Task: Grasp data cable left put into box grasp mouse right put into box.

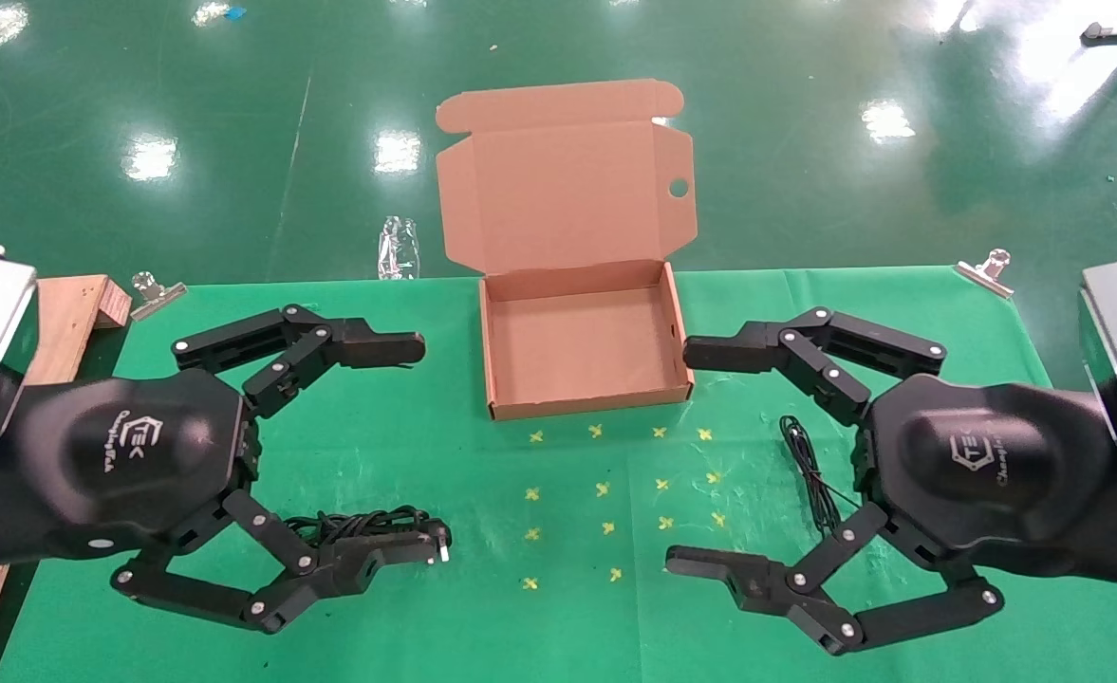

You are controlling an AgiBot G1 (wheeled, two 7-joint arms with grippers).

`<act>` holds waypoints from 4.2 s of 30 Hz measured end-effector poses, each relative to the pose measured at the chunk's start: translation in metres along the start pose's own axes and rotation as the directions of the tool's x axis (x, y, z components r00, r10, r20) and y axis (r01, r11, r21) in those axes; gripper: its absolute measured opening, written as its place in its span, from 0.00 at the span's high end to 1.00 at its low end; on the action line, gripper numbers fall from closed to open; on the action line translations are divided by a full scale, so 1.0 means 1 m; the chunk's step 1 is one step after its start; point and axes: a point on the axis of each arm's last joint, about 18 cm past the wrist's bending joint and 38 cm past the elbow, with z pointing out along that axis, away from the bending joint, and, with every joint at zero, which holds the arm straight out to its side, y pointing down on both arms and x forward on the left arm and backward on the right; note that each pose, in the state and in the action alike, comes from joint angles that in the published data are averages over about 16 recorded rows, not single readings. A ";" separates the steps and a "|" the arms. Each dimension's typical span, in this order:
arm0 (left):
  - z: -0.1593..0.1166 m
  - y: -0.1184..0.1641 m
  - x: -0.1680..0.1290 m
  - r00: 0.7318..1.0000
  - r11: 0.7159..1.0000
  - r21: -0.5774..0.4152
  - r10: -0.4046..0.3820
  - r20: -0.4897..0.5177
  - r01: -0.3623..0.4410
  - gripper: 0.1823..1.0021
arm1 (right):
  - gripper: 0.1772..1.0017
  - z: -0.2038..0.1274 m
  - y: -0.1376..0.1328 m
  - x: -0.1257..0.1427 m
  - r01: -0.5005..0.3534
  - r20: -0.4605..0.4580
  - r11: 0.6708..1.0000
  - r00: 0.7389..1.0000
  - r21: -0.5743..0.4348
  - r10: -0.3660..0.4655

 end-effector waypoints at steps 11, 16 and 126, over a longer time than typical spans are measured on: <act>0.000 0.000 0.000 1.000 1.000 0.000 0.000 0.000 0.000 0.00 | 0.00 0.000 0.000 0.000 0.000 0.000 1.000 1.000 0.000 0.000; 0.000 0.000 0.000 1.000 1.000 0.000 0.000 0.000 0.000 0.00 | 0.00 0.000 0.000 0.000 0.000 0.000 1.000 1.000 0.000 0.000; 0.041 0.210 -0.068 0.947 0.394 -0.910 0.322 0.008 -0.127 0.02 | 0.02 -0.020 0.228 0.131 -0.418 -0.500 0.541 0.866 -0.730 -0.004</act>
